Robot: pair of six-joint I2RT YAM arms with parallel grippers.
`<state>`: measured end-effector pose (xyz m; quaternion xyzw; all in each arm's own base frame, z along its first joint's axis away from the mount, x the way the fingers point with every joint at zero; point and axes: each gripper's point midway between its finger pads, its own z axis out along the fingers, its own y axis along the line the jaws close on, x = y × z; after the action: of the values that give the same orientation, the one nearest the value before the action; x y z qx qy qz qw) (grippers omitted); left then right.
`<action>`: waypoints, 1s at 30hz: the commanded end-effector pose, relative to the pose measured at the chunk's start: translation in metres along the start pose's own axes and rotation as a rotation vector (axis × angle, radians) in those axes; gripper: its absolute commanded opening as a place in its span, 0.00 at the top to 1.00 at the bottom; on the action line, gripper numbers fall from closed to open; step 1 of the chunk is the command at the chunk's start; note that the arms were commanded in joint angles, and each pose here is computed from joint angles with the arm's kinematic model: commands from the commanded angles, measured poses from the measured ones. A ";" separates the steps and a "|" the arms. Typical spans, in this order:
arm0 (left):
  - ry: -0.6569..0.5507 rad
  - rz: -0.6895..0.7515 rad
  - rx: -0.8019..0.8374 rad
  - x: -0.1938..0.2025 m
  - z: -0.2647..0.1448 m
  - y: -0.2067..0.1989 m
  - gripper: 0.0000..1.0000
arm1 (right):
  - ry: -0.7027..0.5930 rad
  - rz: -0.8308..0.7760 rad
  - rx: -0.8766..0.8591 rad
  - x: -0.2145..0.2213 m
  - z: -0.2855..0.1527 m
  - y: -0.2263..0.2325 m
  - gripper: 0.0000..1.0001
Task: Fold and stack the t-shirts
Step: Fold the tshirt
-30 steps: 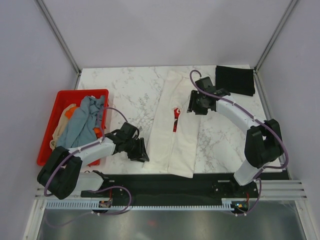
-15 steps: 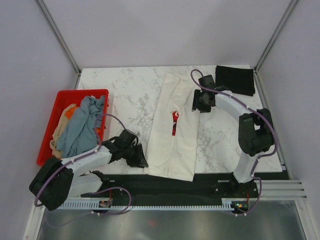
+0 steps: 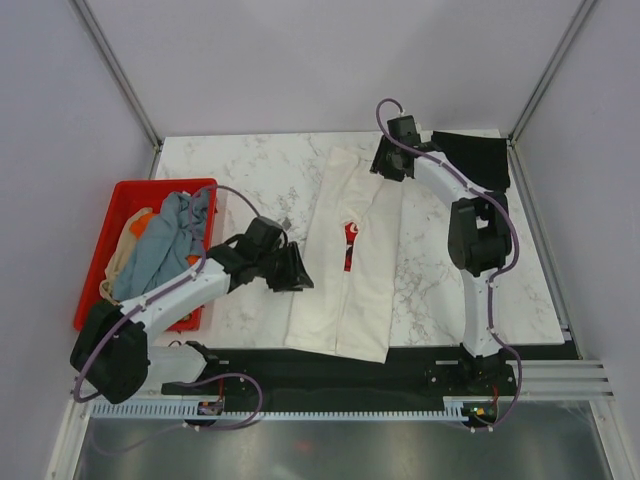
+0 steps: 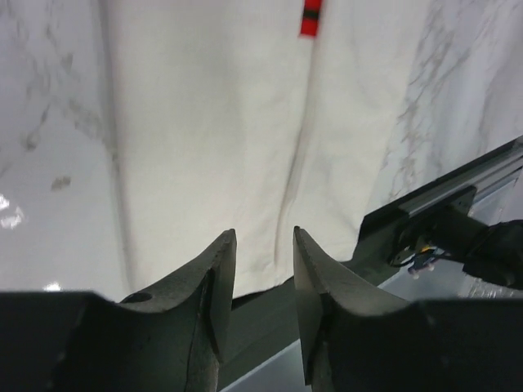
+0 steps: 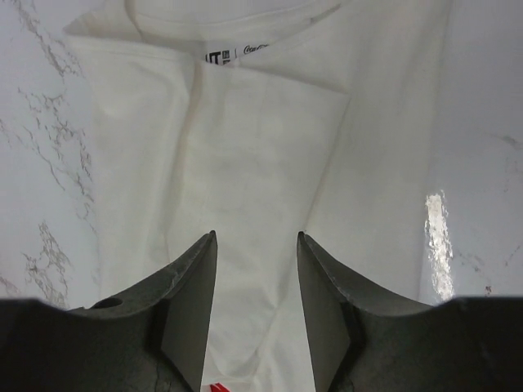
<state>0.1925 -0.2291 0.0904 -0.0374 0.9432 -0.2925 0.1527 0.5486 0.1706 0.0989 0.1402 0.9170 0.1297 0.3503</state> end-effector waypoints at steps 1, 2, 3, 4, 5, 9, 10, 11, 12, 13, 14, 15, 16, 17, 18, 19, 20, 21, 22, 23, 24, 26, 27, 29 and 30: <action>-0.132 0.104 0.006 -0.069 -0.002 -0.032 0.59 | -0.075 0.096 0.009 -0.026 0.013 0.002 0.48; -0.137 0.129 0.010 -0.080 0.001 -0.037 0.60 | -0.074 0.102 0.015 -0.025 0.018 0.000 0.49; -0.132 0.134 0.025 -0.098 0.008 -0.049 0.62 | -0.068 0.110 0.022 -0.022 0.025 -0.002 0.50; -0.143 0.125 0.029 -0.113 0.010 -0.050 0.62 | -0.072 0.122 0.028 -0.023 0.029 -0.004 0.50; -0.144 0.121 0.037 -0.132 0.018 -0.055 0.64 | -0.079 0.130 0.034 -0.022 0.034 -0.005 0.50; -0.154 0.126 0.075 -0.171 0.029 -0.068 0.66 | -0.088 0.159 0.044 -0.019 0.047 -0.012 0.49; -0.128 0.113 0.056 -0.174 0.045 -0.059 0.66 | -0.091 0.163 0.050 -0.019 0.050 -0.014 0.49; -0.128 0.120 0.053 -0.179 0.050 -0.057 0.66 | -0.091 0.172 0.056 -0.017 0.053 -0.016 0.49; -0.143 0.124 0.061 -0.191 0.050 -0.060 0.66 | -0.095 0.176 0.055 -0.018 0.056 -0.017 0.49; -0.121 0.116 0.048 -0.192 0.063 -0.052 0.67 | -0.098 0.182 0.058 -0.018 0.058 -0.020 0.49; -0.119 0.121 0.047 -0.196 0.066 -0.050 0.67 | -0.095 0.185 0.063 -0.016 0.061 -0.022 0.49; -0.126 0.115 0.044 -0.204 0.068 -0.048 0.67 | -0.102 0.186 0.064 -0.017 0.063 -0.022 0.49; -0.116 0.113 0.036 -0.205 0.076 -0.042 0.67 | -0.104 0.189 0.067 -0.017 0.065 -0.024 0.49; -0.114 0.111 0.034 -0.207 0.079 -0.040 0.67 | -0.107 0.190 0.071 -0.017 0.066 -0.026 0.49; -0.116 0.110 0.032 -0.211 0.080 -0.038 0.67 | -0.115 0.190 0.070 -0.019 0.067 -0.026 0.49; -0.110 0.110 0.032 -0.210 0.083 -0.037 0.67 | -0.121 0.193 0.073 -0.020 0.068 -0.027 0.50; -0.100 0.104 0.024 -0.209 0.089 -0.033 0.67 | -0.123 0.193 0.073 -0.020 0.069 -0.028 0.50; -0.098 0.103 0.021 -0.209 0.090 -0.032 0.67 | -0.130 0.194 0.065 -0.023 0.069 -0.027 0.53; -0.087 0.098 0.017 -0.206 0.094 -0.030 0.67 | -0.133 0.194 0.064 -0.023 0.070 -0.027 0.56; -0.078 0.091 0.008 -0.205 0.099 -0.025 0.67 | -0.135 0.191 0.062 -0.024 0.070 -0.026 0.62; -0.075 0.088 0.002 -0.204 0.101 -0.023 0.67 | -0.142 0.190 0.061 -0.026 0.070 -0.027 0.67; -0.066 0.081 -0.012 -0.202 0.106 -0.017 0.67 | -0.152 0.189 0.049 -0.030 0.068 -0.024 0.77; -0.062 0.077 -0.031 -0.201 0.110 -0.011 0.67 | -0.156 0.184 0.047 -0.031 0.068 -0.023 0.80; -0.054 0.072 -0.045 -0.198 0.115 -0.006 0.67 | -0.162 0.180 0.045 -0.033 0.066 -0.022 0.90; -0.046 0.066 -0.056 -0.195 0.117 -0.001 0.67 | -0.164 0.180 0.046 -0.034 0.066 -0.022 0.93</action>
<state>0.4078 -0.2621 0.0545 -0.0355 0.9474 -0.2667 0.1734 0.5978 0.1485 0.0467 0.2383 0.8873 0.1211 0.3758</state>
